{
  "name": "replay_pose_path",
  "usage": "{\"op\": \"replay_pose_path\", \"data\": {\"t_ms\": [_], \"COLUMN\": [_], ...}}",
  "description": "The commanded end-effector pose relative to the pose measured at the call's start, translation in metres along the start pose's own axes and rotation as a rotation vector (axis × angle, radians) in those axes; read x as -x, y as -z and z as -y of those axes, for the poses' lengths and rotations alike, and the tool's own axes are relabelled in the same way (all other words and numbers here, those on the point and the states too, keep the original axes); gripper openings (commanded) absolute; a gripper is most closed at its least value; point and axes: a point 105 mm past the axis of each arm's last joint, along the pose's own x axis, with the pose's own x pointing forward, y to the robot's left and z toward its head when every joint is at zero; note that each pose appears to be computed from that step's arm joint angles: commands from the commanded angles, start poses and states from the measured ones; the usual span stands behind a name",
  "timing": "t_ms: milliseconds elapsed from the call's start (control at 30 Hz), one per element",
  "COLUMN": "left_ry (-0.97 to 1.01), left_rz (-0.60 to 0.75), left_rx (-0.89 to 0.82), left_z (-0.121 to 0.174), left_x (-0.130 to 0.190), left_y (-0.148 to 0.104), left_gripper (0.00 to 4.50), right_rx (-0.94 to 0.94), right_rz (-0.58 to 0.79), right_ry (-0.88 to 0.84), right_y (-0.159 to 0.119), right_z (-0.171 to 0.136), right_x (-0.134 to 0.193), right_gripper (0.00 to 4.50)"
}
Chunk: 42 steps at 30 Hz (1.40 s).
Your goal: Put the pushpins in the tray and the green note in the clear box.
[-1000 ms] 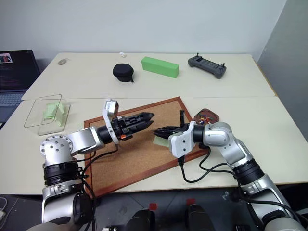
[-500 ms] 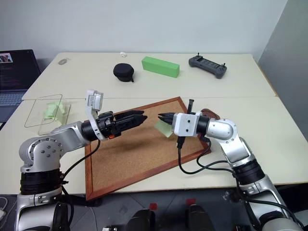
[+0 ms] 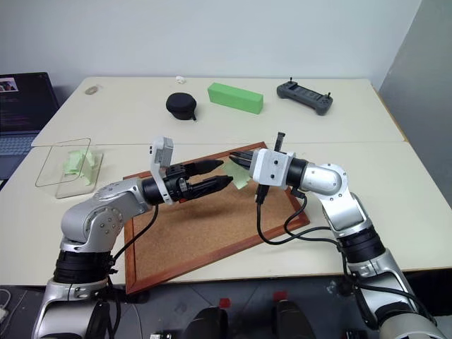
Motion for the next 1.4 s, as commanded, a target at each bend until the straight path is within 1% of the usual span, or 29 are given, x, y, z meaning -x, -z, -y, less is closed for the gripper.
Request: {"op": "replay_pose_path", "data": {"t_ms": [33, 200, 267, 300, 433, 667, 700, 800, 867, 967, 1067, 1233, 1400], "left_ry": [0.025, 0.051, 0.054, 0.058, 0.055, 0.052, 0.049, 0.047, 0.046, 0.045, 0.029, -0.018, -0.041], "left_rz": [0.022, 0.022, 0.016, 0.013, 0.018, 0.017, 0.015, 0.02, 0.024, 0.028, 0.031, 0.026, 0.013], "left_rx": [-0.045, -0.036, -0.042, -0.042, -0.045, -0.058, -0.061, -0.061, -0.062, -0.051, -0.014, 0.114, 0.152], "left_z": [0.003, 0.004, 0.004, 0.004, 0.003, 0.003, 0.002, 0.002, 0.002, 0.003, 0.001, -0.006, -0.008], "left_x": [-0.007, -0.012, -0.013, -0.013, -0.013, -0.017, -0.017, -0.017, -0.017, -0.018, -0.017, -0.016, -0.013], "left_y": [-0.01, -0.009, -0.007, -0.005, -0.005, -0.005, -0.005, -0.005, -0.006, -0.007, -0.008, -0.006, -0.001], "left_gripper": [4.3, 4.3, 3.95, 3.89, 3.03, 1.74, 1.48, 0.99, 0.55, 0.03, 0.03, 0.03, 0.03], "right_rx": [0.032, 0.023, 0.019, 0.017, 0.011, 0.002, 0.002, 0.0, -0.003, -0.007, -0.008, -0.006, -0.008], "right_rz": [0.061, 0.065, 0.064, 0.065, 0.071, 0.087, 0.087, 0.089, 0.088, 0.087, 0.085, 0.084, 0.082], "right_ry": [0.04, 0.042, 0.042, 0.043, 0.046, 0.047, 0.047, 0.048, 0.047, 0.049, 0.052, 0.055, 0.059], "right_y": [-0.02, -0.022, -0.022, -0.023, -0.024, -0.028, -0.028, -0.028, -0.028, -0.028, -0.027, -0.028, -0.029], "right_z": [0.012, 0.013, 0.012, 0.012, 0.012, 0.01, 0.01, 0.01, 0.01, 0.01, 0.011, 0.011, 0.009], "right_x": [0.0, -0.002, -0.002, -0.002, -0.003, -0.006, -0.007, -0.007, -0.007, -0.007, -0.007, -0.005, -0.003], "right_gripper": [0.0, 0.0, 0.0, 0.0, 0.0, 0.0, 0.0, 0.0, 0.0, 0.0, 0.0, 0.0, 0.0]}}
